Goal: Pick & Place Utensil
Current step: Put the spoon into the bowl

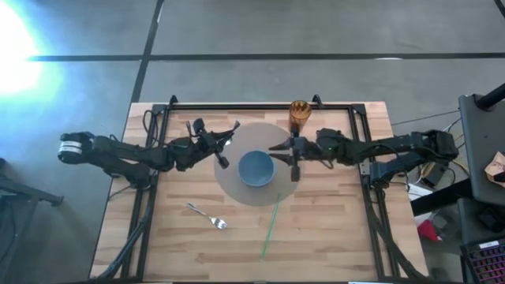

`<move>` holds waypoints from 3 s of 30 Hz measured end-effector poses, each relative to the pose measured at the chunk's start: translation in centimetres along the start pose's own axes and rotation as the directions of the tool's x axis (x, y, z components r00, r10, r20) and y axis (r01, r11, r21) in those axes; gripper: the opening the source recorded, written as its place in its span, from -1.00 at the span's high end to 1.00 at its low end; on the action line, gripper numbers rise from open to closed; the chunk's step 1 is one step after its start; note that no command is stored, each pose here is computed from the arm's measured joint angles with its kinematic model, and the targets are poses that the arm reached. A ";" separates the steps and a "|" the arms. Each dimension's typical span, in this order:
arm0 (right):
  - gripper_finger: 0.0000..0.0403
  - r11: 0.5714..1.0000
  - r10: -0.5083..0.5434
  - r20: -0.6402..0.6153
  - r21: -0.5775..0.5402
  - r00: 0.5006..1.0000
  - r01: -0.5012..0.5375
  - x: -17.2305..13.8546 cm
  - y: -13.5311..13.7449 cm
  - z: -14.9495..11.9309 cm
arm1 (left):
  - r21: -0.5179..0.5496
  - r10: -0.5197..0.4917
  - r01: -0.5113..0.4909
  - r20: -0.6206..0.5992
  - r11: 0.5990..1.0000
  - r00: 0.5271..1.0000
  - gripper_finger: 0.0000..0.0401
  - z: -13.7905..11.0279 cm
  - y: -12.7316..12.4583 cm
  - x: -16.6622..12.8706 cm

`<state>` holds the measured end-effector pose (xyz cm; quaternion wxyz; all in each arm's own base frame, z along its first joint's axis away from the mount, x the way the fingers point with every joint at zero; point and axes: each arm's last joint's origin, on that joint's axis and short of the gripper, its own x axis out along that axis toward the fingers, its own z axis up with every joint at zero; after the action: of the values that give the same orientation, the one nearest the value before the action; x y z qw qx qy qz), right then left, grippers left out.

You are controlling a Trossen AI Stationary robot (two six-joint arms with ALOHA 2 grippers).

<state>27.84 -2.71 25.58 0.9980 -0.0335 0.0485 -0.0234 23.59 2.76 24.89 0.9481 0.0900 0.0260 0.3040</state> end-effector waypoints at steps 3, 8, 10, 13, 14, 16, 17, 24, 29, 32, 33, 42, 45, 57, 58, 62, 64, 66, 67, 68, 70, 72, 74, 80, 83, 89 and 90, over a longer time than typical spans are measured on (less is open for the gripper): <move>0.51 0.998 -0.056 -0.002 -0.004 0.998 0.056 1.3 -0.3 0.4 | 0.013 0.000 0.000 0.008 1.000 1.000 0.96 0.3 0.0 0.0; 0.32 0.997 -0.079 -0.002 -0.008 0.997 0.079 3.2 -0.5 1.2 | 0.028 -0.005 0.005 0.009 1.000 1.000 0.98 0.2 -0.1 0.0; 0.24 0.997 -0.080 0.012 -0.007 0.997 0.080 4.0 -0.6 1.7 | 0.045 -0.005 0.004 0.011 0.999 1.000 0.96 0.2 -0.1 0.0; 0.14 0.996 -0.085 0.030 -0.006 0.996 0.085 5.3 -0.7 2.5 | 0.056 -0.004 0.003 0.018 0.998 1.000 0.95 0.3 -0.1 0.0; 0.12 0.996 -0.085 0.030 -0.006 0.996 0.085 5.6 -0.8 2.7 | 0.060 -0.005 0.004 0.020 0.998 1.000 0.95 0.3 -0.1 0.0; 0.07 0.996 -0.087 0.047 -0.006 0.995 0.087 6.5 -0.8 3.2 | 0.073 -0.012 0.010 0.020 0.997 1.000 0.97 0.3 -0.1 -0.1; 0.05 0.996 -0.089 0.048 -0.006 0.995 0.090 6.8 -0.9 3.3 | 0.079 -0.014 0.013 0.020 0.997 1.000 0.97 0.3 -0.2 -0.1; -0.01 0.989 -0.150 -0.007 -0.012 0.989 0.150 9.6 -1.3 3.8 | 0.101 -0.026 0.024 0.021 0.995 0.999 0.94 0.3 -0.4 -0.2; -0.01 0.981 -0.194 -0.056 -0.011 0.979 0.194 11.2 -1.5 4.1 | 0.112 -0.030 0.027 0.020 0.993 0.999 0.97 0.3 -0.5 -0.3; -0.01 0.975 -0.221 -0.081 -0.013 0.972 0.221 11.4 -1.6 4.2 | 0.112 -0.030 0.027 0.020 0.993 0.999 0.96 0.3 -0.5 -0.3; -0.01 0.973 -0.230 -0.084 -0.015 0.970 0.229 11.4 -1.7 4.3 | 0.112 -0.030 0.027 0.020 0.993 0.999 0.95 0.3 -0.5 -0.3; 0.03 0.971 -0.235 -0.058 0.018 0.970 0.237 11.3 -1.8 5.1 | 0.113 -0.031 0.028 0.019 0.993 0.999 0.96 0.3 -0.5 -0.3; 0.07 0.970 -0.236 -0.046 0.039 0.971 0.238 11.3 -1.8 5.4 | 0.113 -0.030 0.028 0.019 0.993 0.999 0.94 0.3 -0.5 -0.3; 0.44 0.949 -0.309 -0.026 0.063 0.951 0.310 11.3 -2.1 6.2 | 0.114 -0.031 0.029 0.015 0.993 0.999 0.94 0.2 -0.5 -0.3; 0.50 0.949 -0.309 -0.027 0.062 0.951 0.310 11.3 -2.0 6.2 | 0.115 -0.031 0.029 0.014 0.993 0.999 0.95 0.2 -0.5 -0.3; 0.77 0.950 -0.306 -0.032 0.055 0.952 0.307 11.3 -2.0 6.1 | 0.119 -0.030 0.028 0.012 0.992 0.999 0.96 0.2 -0.5 -0.3; 0.90 0.951 -0.306 -0.032 0.045 0.952 0.307 11.3 -2.0 6.1 | 0.120 -0.030 0.028 0.012 0.992 0.999 0.95 0.2 -0.5 -0.2; 0.93 0.951 -0.304 -0.033 0.042 0.952 0.306 11.3 -2.0 6.1 | 0.121 -0.031 0.029 0.012 0.992 0.999 0.93 0.2 -0.5 -0.2; 0.93 0.951 -0.304 -0.034 0.042 0.952 0.306 11.3 -2.0 6.1 | 0.121 -0.031 0.029 0.011 0.992 0.999 0.93 0.2 -0.5 -0.3; 0.94 0.951 -0.304 -0.036 0.042 0.952 0.305 11.3 -2.0 6.0 | 0.122 -0.032 0.030 0.010 0.992 0.999 0.92 0.1 -0.5 -0.3; 0.95 0.951 -0.304 -0.042 0.040 0.952 0.305 11.3 -2.0 6.0 | 0.123 -0.032 0.030 0.008 0.992 0.999 0.92 0.1 -0.5 -0.2; 0.95 0.952 -0.303 -0.046 0.037 0.952 0.305 11.3 -2.0 5.9 | 0.125 -0.033 0.032 0.005 0.992 0.999 0.92 0.1 -0.5 -0.2; 0.95 0.952 -0.303 -0.053 0.032 0.952 0.305 11.3 -2.0 5.9 | 0.127 -0.034 0.033 0.001 0.991 0.999 0.92 0.0 -0.5 -0.2; 0.95 0.950 -0.312 -0.086 0.001 0.946 0.314 11.2 -2.0 5.5 | 0.127 -0.035 0.034 -0.001 0.991 0.999 0.83 0.0 -0.5 -0.3; 0.96 0.948 -0.319 -0.106 -0.011 0.942 0.320 11.2 -2.1 5.2 | 0.127 -0.037 0.037 -0.001 0.991 0.999 0.72 0.0 -0.5 -0.3; 0.96 0.952 -0.306 -0.146 -0.040 0.941 0.304 10.9 -1.9 5.1 | 0.132 -0.037 0.038 -0.008 0.991 0.999 0.42 -0.1 -0.5 -0.3; 0.96 0.952 -0.305 -0.160 -0.049 0.939 0.301 10.7 -2.0 5.2 | 0.131 -0.037 0.038 -0.008 0.991 0.999 0.38 -0.1 -0.5 -0.3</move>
<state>38.91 -4.85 29.85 0.9745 -0.0502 0.1258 -0.1790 23.67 2.19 24.73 0.9456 0.1510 0.0502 0.2839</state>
